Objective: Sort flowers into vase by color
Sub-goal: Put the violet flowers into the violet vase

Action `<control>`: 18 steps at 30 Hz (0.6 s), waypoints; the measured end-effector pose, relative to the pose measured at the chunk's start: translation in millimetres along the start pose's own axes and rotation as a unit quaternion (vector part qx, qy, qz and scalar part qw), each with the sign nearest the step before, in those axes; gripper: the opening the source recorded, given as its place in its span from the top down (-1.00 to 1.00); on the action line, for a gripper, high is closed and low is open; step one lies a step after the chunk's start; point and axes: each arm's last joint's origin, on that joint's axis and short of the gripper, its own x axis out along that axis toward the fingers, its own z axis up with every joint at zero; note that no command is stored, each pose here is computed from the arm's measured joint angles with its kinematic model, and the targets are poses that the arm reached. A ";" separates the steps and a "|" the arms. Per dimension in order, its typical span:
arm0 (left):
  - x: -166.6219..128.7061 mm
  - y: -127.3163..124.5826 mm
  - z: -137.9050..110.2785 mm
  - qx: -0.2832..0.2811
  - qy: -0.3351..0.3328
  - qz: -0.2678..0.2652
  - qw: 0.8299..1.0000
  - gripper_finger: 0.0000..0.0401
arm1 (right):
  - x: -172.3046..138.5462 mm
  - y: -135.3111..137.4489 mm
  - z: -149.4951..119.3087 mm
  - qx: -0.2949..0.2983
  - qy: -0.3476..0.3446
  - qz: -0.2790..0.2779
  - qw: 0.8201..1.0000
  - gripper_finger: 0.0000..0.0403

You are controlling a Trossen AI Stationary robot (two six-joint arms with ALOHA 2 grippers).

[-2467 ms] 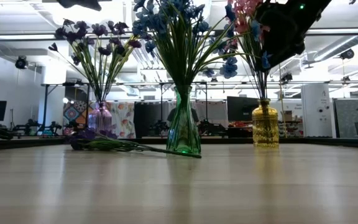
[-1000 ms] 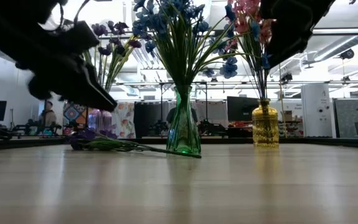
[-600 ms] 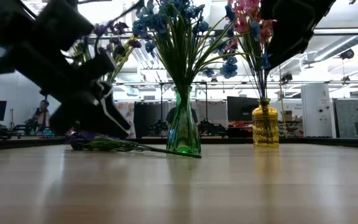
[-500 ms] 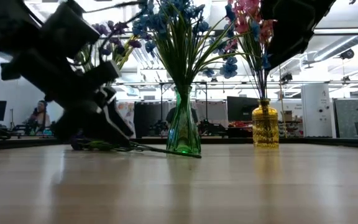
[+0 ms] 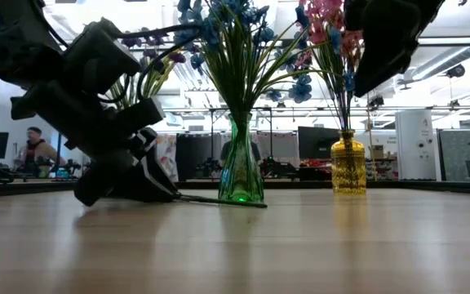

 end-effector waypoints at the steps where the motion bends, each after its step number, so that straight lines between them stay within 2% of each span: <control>1: 0.0 0.0 0.0 -0.005 0.000 -0.001 1.000 0.09 | 0.0 -0.2 -0.7 0.002 0.004 0.001 1.000 -0.05; 9: -0.8 -4.6 4.8 -0.063 -0.004 -0.042 0.997 0.18 | -0.2 -0.3 -3.6 0.009 0.028 0.016 0.999 -0.05; 18: -8.8 -22.0 9.0 -0.085 -0.014 -0.070 0.994 0.18 | -0.7 2.5 -6.1 0.003 0.064 0.070 0.996 -0.05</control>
